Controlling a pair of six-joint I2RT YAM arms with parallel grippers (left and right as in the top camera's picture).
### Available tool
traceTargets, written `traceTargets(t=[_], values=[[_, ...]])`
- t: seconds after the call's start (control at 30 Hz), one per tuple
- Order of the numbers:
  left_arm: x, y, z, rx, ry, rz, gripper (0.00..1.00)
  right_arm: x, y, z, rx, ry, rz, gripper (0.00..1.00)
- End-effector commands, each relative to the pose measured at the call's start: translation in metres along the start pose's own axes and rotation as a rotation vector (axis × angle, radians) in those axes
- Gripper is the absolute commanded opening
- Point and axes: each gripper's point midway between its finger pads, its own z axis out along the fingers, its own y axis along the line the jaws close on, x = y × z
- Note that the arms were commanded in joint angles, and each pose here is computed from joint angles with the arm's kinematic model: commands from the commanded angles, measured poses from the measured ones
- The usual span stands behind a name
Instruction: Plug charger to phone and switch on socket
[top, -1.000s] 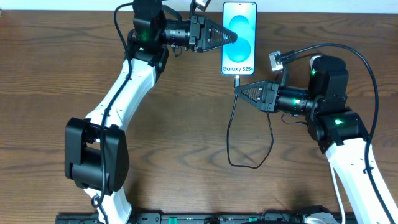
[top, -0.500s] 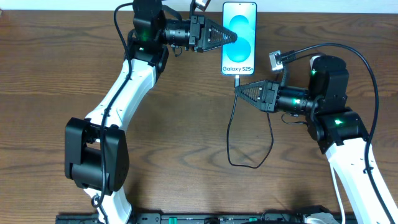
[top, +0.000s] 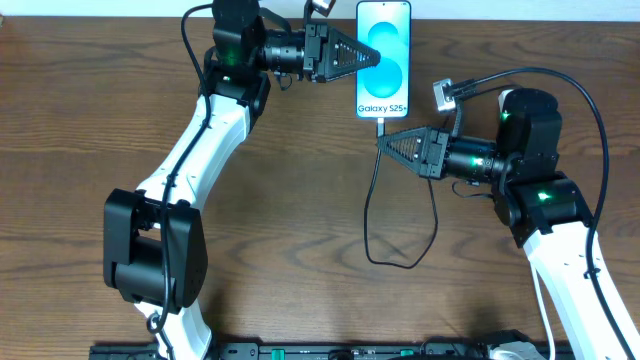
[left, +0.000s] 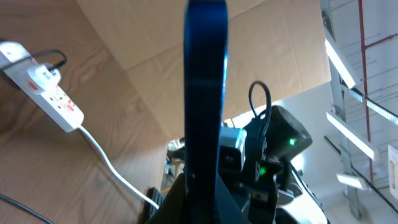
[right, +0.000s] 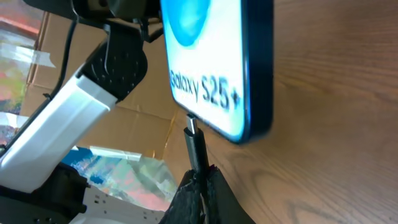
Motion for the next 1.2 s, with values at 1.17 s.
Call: traceTargets(t=[1.17], values=[[-0.002,-0.017,0.001,0.01,0.004,0.071,0.07,0.007,-0.002,-0.001,0.012,0.02,0.01,0.01]])
